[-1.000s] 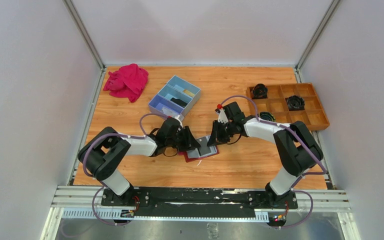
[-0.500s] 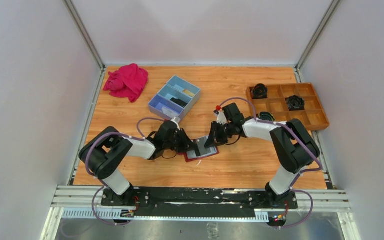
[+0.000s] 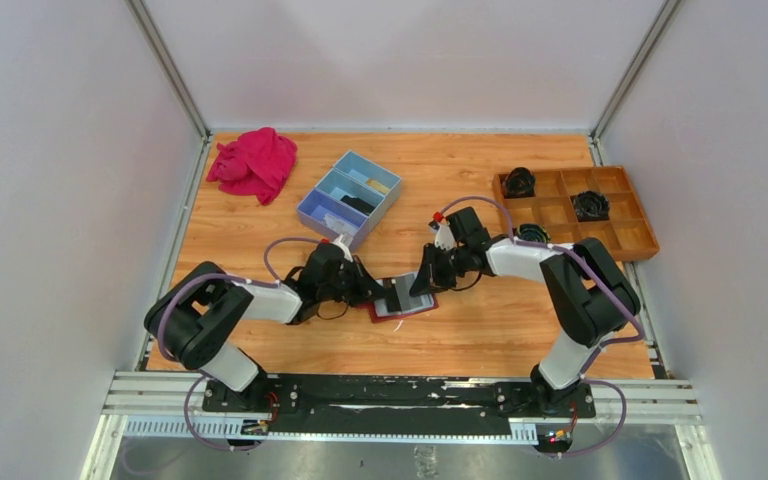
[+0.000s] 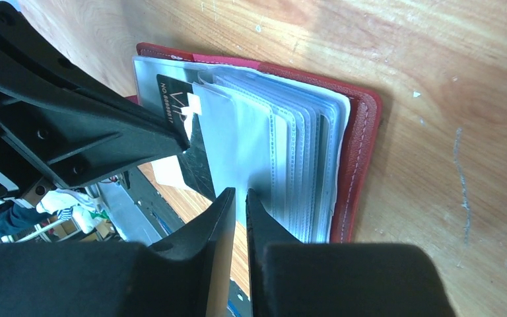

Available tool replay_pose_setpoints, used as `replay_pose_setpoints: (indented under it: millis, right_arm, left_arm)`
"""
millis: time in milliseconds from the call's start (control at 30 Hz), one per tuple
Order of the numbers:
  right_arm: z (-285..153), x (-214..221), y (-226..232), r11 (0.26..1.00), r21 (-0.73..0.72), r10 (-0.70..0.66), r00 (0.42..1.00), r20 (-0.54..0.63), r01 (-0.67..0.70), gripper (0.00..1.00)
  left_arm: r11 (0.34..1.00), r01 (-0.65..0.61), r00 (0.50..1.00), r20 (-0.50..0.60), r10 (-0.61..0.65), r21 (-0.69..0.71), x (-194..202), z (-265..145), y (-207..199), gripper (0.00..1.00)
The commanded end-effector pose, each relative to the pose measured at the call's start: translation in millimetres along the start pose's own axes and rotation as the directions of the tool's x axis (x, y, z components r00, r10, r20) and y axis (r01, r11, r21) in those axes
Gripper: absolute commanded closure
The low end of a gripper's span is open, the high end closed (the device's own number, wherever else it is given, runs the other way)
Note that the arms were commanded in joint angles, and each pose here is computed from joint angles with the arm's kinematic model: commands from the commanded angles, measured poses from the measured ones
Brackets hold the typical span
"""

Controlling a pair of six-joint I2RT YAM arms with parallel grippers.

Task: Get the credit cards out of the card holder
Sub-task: Remove the credit card from the card holder.

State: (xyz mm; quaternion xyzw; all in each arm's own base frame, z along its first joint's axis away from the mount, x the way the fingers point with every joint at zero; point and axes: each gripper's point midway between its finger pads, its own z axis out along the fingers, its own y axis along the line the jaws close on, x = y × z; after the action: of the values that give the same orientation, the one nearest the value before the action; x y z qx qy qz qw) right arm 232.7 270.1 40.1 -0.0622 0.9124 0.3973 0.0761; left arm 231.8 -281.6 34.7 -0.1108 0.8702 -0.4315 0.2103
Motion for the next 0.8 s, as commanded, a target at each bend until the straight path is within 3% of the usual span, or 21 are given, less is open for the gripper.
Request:
replay_pose_setpoints:
  millis: [0, 300, 333, 467, 533, 767]
  right_arm:
    - [-1, 14, -31, 0.994, 0.094, 0.067, 0.998, -0.023, -0.064, 0.84]
    - [-2, 11, -31, 0.994, 0.091, 0.068, 0.998, -0.020, -0.066, 0.84]
    - [-2, 11, -31, 0.994, 0.091, 0.067, 0.998, -0.020, -0.065, 0.84]
    - [-2, 10, -30, 0.994, 0.090, 0.066, 0.998, -0.020, -0.064, 0.84]
    - [-2, 10, -30, 0.994, 0.090, 0.066, 0.998, -0.019, -0.064, 0.84]
    - [-3, 11, -29, 0.994, 0.085, 0.064, 0.998, -0.019, -0.062, 0.84]
  left_arm:
    - [0.999, -0.036, 0.999, 0.003, 0.036, -0.008, -1, -7, 8, 1.00]
    - [0.999, -0.046, 0.998, -0.039, 0.047, 0.029, 1, -6, -1, 1.00]
    - [0.998, -0.051, 0.997, -0.059, 0.053, 0.042, 3, -4, -4, 0.98]
    - [0.993, -0.027, 0.994, -0.106, 0.039, 0.116, 8, 3, -18, 0.74]
    - [0.988, -0.008, 0.993, -0.111, 0.025, 0.152, 9, 5, -23, 0.66]
    - [0.953, 0.085, 0.994, -0.085, -0.063, 0.291, 8, 8, -33, 0.69]
